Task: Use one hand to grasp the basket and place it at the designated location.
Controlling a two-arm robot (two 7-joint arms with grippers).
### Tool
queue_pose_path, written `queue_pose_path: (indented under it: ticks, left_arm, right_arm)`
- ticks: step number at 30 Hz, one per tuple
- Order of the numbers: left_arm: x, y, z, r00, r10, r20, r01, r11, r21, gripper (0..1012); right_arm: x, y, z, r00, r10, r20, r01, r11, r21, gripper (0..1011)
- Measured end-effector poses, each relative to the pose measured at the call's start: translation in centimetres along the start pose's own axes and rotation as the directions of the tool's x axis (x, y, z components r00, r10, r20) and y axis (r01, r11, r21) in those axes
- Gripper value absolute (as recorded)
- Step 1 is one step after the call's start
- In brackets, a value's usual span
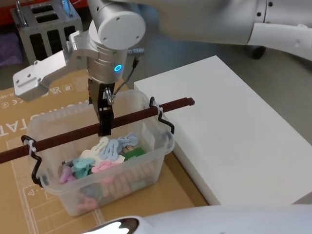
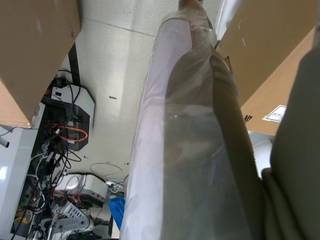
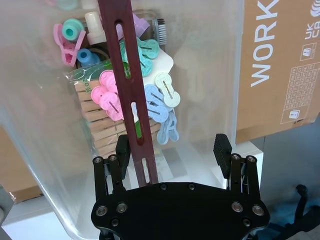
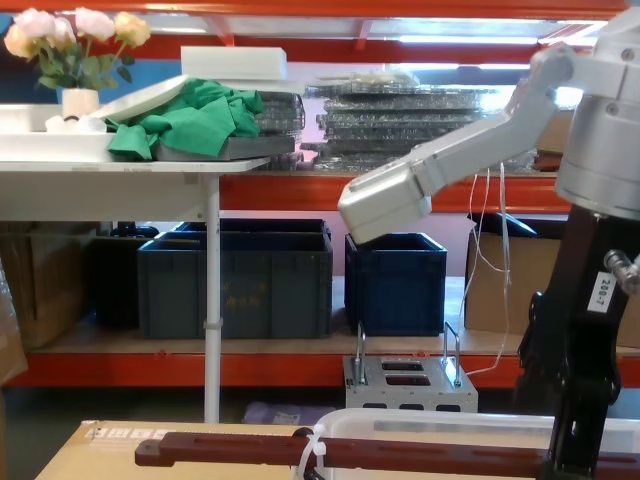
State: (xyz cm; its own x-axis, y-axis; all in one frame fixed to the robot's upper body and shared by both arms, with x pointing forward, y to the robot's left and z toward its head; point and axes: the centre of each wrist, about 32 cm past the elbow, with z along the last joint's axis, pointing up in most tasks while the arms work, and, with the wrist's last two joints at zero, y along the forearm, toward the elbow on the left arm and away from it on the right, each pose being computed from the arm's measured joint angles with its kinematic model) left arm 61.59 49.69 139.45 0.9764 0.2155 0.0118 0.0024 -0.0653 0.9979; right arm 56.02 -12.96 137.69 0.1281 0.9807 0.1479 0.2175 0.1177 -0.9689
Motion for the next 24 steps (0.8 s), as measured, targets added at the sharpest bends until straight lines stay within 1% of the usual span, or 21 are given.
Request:
queue_pose_path:
  ticks: [3,7,10,14,16,19,24]
  left_arm:
    - [0.0,0.0,-0.01,1.0,0.0,0.0,0.0,1.0,0.0,0]
    - [0.0,0.0,0.0,1.0,0.0,0.0,0.0,1.0,0.0,0]
    - [0.0,0.0,0.0,1.0,0.0,0.0,0.0,1.0,0.0,0]
    - [0.0,0.0,0.0,1.0,0.0,0.0,0.0,1.0,0.0,0]
    - [0.0,0.0,0.0,1.0,0.0,0.0,0.0,1.0,0.0,0]
    - [0.0,0.0,-0.02,1.0,0.0,0.0,0.0,1.0,0.0,0]
    - [0.0,0.0,0.0,1.0,0.0,0.0,0.0,1.0,0.0,0]
  right_arm:
    - [-0.1,-0.3,0.0,1.0,-0.005,-0.001,0.005,1.0,-0.002,1001]
    - [-0.4,-1.2,0.2,1.0,-0.02,0.002,0.02,1.0,-0.008,1001]
    - [-1.1,-2.7,0.3,0.999,-0.046,-0.002,0.046,0.999,-0.013,1001]
    - [-1.8,-4.0,0.3,0.998,-0.068,-0.016,0.068,0.998,-0.013,1001]
    - [-2.0,-4.3,0.2,0.997,-0.071,-0.019,0.071,0.997,-0.013,1001]
    - [-2.7,-5.7,0.0,0.994,-0.101,-0.035,0.1,0.995,-0.021,1000]
    - [-3.0,-6.3,0.0,0.992,-0.116,-0.04,0.115,0.993,-0.024,1001]
